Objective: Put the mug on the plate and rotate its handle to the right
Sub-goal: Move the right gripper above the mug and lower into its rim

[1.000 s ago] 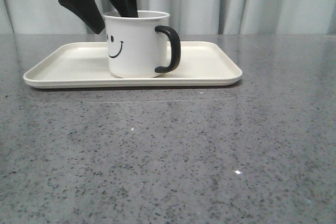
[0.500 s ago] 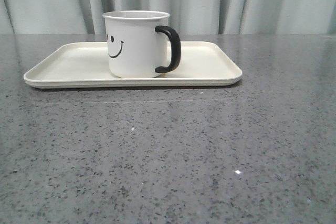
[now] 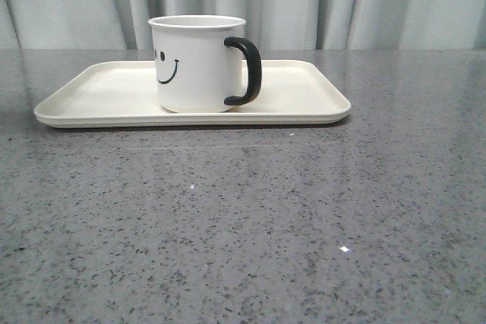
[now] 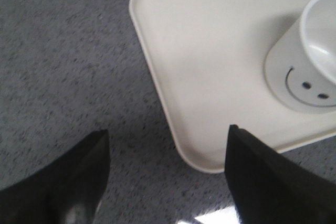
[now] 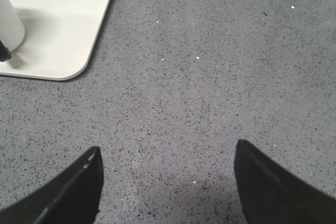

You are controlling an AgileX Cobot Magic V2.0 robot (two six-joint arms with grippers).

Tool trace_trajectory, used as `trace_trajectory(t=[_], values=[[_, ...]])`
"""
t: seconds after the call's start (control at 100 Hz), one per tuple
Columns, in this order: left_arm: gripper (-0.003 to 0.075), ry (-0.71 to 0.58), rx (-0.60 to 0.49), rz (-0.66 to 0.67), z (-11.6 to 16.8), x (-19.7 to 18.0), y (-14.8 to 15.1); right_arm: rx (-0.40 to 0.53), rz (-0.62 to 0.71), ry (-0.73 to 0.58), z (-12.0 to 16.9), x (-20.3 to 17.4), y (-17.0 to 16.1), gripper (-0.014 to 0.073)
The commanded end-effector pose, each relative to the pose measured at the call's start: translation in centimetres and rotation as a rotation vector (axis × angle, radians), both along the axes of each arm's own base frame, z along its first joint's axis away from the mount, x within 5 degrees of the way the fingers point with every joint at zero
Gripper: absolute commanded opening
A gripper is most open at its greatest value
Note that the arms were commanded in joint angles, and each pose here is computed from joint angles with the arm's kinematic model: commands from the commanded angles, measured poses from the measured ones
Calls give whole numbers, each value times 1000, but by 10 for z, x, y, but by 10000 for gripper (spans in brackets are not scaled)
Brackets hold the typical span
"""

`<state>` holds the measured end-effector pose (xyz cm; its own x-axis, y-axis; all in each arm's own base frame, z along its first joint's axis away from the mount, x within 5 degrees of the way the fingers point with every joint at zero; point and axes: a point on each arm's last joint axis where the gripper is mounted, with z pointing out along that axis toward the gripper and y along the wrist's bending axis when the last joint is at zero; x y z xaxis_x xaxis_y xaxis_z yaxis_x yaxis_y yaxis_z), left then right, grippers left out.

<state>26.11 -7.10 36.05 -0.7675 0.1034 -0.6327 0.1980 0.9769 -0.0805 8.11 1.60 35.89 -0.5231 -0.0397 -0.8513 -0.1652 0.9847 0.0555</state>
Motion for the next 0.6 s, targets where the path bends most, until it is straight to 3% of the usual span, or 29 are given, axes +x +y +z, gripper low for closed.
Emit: trace_trajectory(t=[0.0,0.21,0.59], values=[[463,-120,-34,41,11,-21,15,8,-14,-93,14,5,-1,531],[463,-146,-21,108,-5,-68,42,8,-14,-93,14,5,-1,531],[463,-240,-42,116,-19,-125,50,14,-16,-123,17,6,-1,531]])
